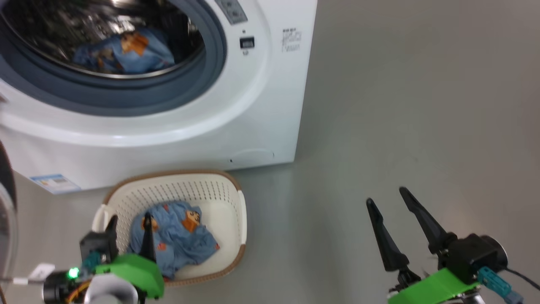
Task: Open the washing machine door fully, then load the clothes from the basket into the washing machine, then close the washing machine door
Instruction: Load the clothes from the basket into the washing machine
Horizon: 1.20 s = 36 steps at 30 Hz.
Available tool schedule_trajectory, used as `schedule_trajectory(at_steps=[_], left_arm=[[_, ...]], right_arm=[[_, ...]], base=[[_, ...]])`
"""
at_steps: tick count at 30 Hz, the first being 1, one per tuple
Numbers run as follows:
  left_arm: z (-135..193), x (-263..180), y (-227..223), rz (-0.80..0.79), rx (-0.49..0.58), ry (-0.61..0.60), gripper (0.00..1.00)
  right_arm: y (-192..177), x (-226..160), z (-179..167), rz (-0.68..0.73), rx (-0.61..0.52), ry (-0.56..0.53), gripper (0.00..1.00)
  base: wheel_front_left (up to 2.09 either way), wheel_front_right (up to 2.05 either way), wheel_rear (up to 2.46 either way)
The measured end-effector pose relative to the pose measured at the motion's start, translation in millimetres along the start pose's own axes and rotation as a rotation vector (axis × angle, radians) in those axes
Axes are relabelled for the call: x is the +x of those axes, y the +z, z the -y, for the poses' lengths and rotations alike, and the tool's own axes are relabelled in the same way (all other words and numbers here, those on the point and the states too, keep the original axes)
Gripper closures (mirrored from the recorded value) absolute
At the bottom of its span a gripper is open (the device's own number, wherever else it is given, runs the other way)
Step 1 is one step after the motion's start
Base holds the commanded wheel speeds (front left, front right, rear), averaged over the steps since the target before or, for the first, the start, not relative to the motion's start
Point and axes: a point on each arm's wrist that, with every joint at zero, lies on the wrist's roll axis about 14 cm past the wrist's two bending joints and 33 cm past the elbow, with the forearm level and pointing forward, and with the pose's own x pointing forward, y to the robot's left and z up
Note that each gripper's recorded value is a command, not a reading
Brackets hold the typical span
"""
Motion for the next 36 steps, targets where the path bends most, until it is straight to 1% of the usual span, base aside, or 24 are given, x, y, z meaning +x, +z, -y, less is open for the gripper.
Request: schedule_trajectory(at_steps=[2, 7, 11, 16, 25, 32, 36], left_arm=[[0, 18, -11, -0.048, 0.000, -0.009, 0.00], [-1, 61, -48, -0.198, 0.046, -0.030, 0.00], [-7, 91, -77, -0.316, 0.119, -0.040, 0.00], [-14, 120, -110, -0.439, 0.181, -0.057, 0.00], [-25, 163, -171, -0.635, 0.196, -0.046, 0.00], [-32, 198, -209, -0.712, 0.211, -0.042, 0.00], [-34, 210, -235, -0.758, 0.214, -0.040, 0.00]], right_arm=[[-5, 10, 0, -0.003, 0.013, 0.006, 0.00], [-20, 35, 2, 0.001, 0.050, 0.017, 0.00], [-38, 52, 4, -0.014, 0.075, 0.022, 0.00], [-63, 64, 11, -0.050, 0.109, 0.010, 0.00], [-104, 77, 30, -0.119, 0.154, -0.030, 0.00], [-131, 81, 46, -0.169, 0.175, -0.069, 0.00], [-146, 80, 55, -0.200, 0.186, -0.092, 0.00]], base=[[0.00, 0.00, 0.00], [0.00, 0.00, 0.00], [0.00, 0.00, 0.00], [0.00, 0.00, 0.00], [0.00, 0.00, 0.00], [0.00, 0.00, 0.00], [0.00, 0.00, 0.00]])
